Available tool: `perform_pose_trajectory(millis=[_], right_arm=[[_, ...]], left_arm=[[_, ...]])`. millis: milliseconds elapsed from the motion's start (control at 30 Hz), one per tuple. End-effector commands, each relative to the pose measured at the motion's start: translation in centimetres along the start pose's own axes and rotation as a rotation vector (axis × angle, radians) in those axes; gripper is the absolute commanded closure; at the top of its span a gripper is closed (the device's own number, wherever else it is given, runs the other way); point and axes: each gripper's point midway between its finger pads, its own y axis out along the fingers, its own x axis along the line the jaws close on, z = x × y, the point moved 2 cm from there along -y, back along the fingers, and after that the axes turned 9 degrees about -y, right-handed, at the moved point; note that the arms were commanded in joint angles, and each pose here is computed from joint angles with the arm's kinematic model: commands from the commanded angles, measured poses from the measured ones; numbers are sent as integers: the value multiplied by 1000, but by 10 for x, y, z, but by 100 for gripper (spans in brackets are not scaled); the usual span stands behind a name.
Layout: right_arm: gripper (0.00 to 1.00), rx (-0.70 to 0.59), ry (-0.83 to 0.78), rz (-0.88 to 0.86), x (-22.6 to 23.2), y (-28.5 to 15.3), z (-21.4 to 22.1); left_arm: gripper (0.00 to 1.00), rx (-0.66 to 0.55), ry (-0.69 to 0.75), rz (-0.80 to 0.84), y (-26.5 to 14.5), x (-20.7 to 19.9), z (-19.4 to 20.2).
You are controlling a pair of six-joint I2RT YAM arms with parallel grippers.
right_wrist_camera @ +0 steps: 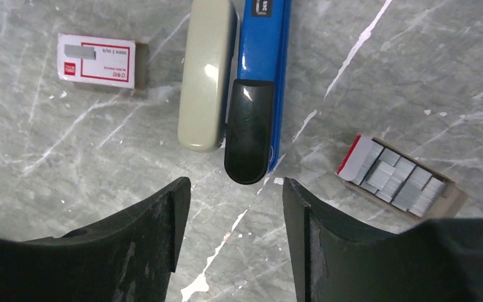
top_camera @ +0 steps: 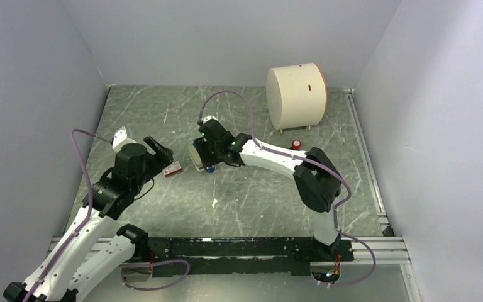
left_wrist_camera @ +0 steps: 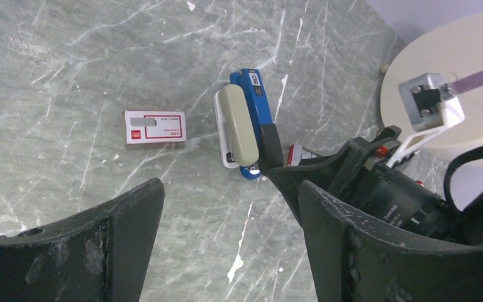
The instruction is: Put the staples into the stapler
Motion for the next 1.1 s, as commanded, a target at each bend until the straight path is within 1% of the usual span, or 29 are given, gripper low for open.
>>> perform_pose_trajectory(millis=[0,67,167,300,500,533,667,733,833,933,967,1067], right_arm=[[44,54,-60,-16,3,8,7],[50,67,-60,5,1,13,9],[54,70,-68,28,-2,19,10],[54,88,-82,48,-6,29,15],[55,82,-91,53,-5,42,13],[57,81,-91,56,-5,43,12],[74,56,-77,64,-6,37,6],[77,48,-65,81,-9,31,6],[79,59,-43,137,-19,19,12],[79,81,-12,177,-28,4,27],[79,89,3,185,-30,-1,32],[79,129,69,225,-37,-16,55]], left_arm=[[16,23,-1,37,5,-7,6],[16,24,3,35,6,-6,7],[16,24,8,34,7,-6,7],[17,31,6,29,8,-5,9],[17,59,2,29,9,-2,16],[17,65,0,31,9,-2,18],[17,88,-19,67,8,-3,25],[17,106,-27,85,9,-4,29],[13,175,-11,108,10,-6,43],[13,275,43,115,15,-3,63],[14,307,63,116,16,-1,70],[21,428,106,191,19,-7,93]])
